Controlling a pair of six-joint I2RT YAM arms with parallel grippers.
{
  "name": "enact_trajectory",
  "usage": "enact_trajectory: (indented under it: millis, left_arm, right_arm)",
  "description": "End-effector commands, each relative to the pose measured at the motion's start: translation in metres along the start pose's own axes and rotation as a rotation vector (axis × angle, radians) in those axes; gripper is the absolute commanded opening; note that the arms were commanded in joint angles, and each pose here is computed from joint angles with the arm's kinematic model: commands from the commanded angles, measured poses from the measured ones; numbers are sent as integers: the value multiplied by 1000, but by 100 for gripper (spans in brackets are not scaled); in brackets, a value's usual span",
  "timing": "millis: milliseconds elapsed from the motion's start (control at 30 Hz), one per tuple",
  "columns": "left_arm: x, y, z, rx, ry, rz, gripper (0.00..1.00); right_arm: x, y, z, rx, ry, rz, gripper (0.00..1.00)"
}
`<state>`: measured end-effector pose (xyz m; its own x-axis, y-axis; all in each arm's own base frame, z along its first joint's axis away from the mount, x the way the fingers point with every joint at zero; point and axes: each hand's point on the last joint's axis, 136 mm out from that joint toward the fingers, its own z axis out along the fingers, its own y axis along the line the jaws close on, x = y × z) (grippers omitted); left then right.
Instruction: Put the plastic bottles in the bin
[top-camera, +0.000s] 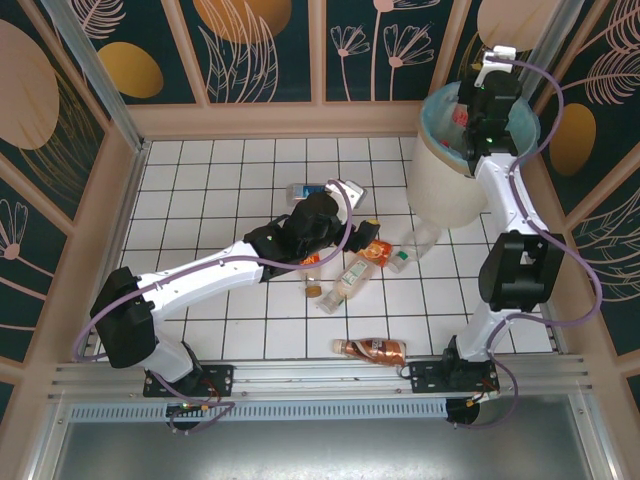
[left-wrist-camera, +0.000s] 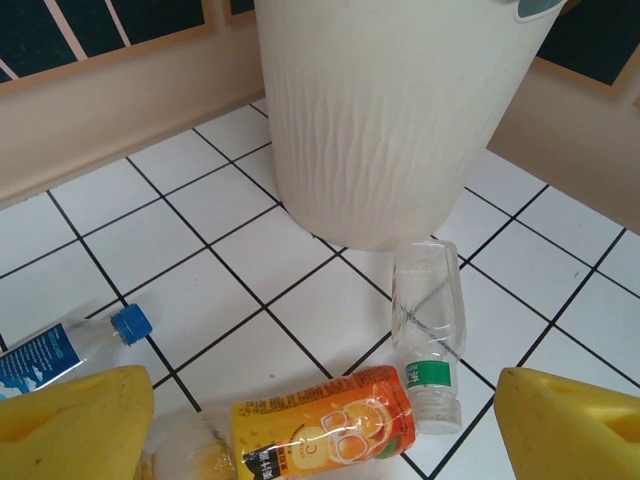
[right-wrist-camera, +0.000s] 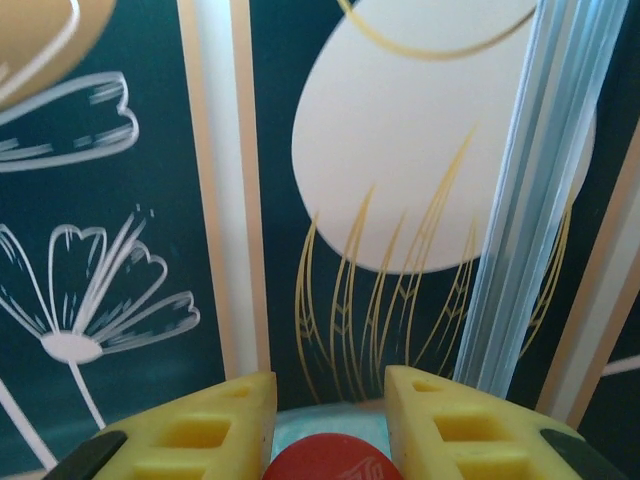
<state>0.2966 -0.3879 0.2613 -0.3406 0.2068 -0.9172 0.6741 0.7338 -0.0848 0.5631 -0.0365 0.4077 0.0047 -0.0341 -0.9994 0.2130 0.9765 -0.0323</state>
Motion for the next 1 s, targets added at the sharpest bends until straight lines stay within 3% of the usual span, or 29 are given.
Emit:
enact_trajectory:
  millis: [0, 200, 633, 800, 967]
  left_arm:
    - [-6, 0, -1, -9, -22, -12, 88]
    - [-5, 1, 1, -11, -20, -10, 89]
    - [-3, 7, -5, -37, -15, -1, 89]
    - [-3, 11, -11, -53, -24, -5, 90]
    - [-8, 13, -15, -62, -36, -11, 90]
  right_arm:
    - [8, 8, 3, -70, 58, -14, 22]
    - [1, 9, -2, -68, 42, -30, 26]
    - [118, 15, 14, -76, 308, -86, 33]
    - [97, 22, 18, -103, 292, -72, 42]
    - [43, 27, 8, -107, 215, -51, 65]
